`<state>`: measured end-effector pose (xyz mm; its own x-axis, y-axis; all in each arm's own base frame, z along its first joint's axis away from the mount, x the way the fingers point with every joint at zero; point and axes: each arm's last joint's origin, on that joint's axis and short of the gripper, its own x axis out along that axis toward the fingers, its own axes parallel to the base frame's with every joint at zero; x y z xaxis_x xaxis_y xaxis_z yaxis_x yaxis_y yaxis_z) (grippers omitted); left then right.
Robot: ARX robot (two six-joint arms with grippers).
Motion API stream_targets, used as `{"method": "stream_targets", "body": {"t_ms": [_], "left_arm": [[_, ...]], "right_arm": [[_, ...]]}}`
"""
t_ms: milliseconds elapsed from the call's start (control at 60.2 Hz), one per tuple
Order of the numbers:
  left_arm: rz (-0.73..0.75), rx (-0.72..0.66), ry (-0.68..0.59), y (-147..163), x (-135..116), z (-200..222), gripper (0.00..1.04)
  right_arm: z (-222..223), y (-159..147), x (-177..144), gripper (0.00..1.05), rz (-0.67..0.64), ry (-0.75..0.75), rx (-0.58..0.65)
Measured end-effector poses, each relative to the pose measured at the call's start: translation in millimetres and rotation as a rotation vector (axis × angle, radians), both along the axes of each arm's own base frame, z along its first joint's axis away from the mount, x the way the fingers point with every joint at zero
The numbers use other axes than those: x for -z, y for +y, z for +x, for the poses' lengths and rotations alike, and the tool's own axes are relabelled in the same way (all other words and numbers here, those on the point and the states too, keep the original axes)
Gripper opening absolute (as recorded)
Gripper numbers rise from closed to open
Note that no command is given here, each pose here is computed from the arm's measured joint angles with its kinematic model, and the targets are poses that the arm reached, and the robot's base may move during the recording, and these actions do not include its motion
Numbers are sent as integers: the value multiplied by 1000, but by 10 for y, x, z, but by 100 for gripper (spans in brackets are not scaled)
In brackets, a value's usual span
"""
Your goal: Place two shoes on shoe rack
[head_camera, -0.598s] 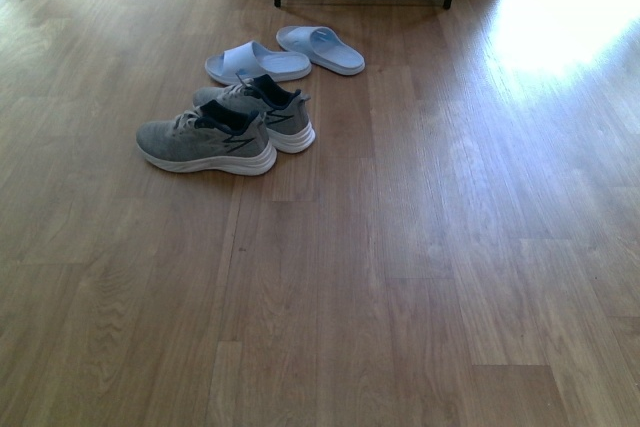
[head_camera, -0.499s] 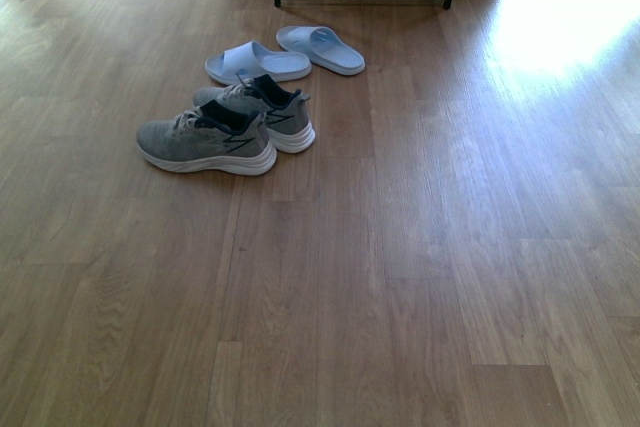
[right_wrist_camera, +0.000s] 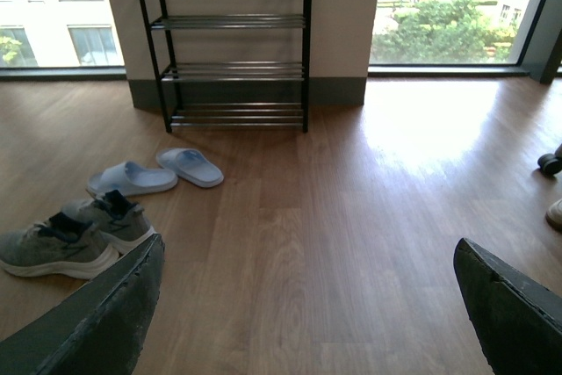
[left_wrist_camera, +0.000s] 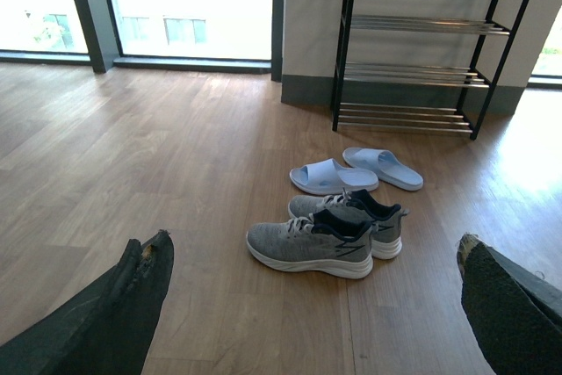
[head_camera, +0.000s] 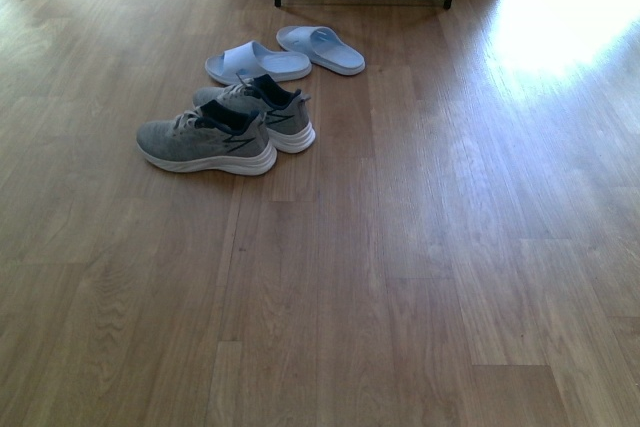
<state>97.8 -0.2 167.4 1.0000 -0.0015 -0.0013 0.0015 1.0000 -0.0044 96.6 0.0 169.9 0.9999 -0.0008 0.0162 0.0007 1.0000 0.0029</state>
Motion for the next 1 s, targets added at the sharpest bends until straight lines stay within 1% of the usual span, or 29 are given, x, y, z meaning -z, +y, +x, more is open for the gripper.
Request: {"method": "stream_targets", "body": {"t_ms": [997], "left_arm": [[0, 0, 0, 0, 0, 0, 95]], "right_arm": [[0, 0, 0, 96, 0, 0, 0]]}}
